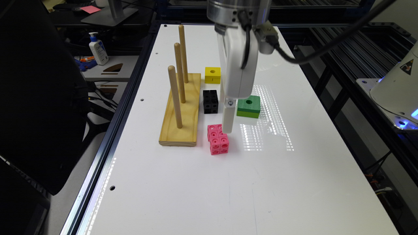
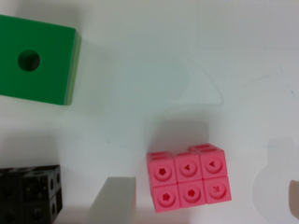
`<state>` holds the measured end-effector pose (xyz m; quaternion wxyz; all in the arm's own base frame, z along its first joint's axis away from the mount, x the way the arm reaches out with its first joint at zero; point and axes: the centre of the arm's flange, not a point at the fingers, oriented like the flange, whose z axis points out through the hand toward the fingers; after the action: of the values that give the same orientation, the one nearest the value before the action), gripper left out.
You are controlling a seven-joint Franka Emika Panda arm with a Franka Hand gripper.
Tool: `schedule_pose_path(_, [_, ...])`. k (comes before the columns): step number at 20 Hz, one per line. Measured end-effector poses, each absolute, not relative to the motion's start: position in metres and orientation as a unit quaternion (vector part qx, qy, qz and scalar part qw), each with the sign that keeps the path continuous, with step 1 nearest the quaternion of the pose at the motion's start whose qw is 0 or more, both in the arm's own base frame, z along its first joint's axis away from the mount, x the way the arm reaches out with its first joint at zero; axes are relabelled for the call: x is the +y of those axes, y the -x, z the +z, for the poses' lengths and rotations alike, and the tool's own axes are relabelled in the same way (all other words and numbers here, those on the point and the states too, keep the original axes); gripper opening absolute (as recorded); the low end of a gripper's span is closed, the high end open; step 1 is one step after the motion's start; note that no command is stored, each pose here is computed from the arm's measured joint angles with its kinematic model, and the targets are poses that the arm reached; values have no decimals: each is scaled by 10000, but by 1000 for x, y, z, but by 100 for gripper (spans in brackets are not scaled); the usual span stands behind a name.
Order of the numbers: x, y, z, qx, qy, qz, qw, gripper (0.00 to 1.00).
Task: Pick up pink block.
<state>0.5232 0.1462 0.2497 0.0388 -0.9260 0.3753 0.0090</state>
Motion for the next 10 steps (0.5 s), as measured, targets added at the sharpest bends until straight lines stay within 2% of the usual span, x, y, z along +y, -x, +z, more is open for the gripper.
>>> schedule_pose_path(4, [146,-526,228,3756,9257,91,433,100])
schedule_pose_path(10, [147,-529,228,3755,9257,78,450,100])
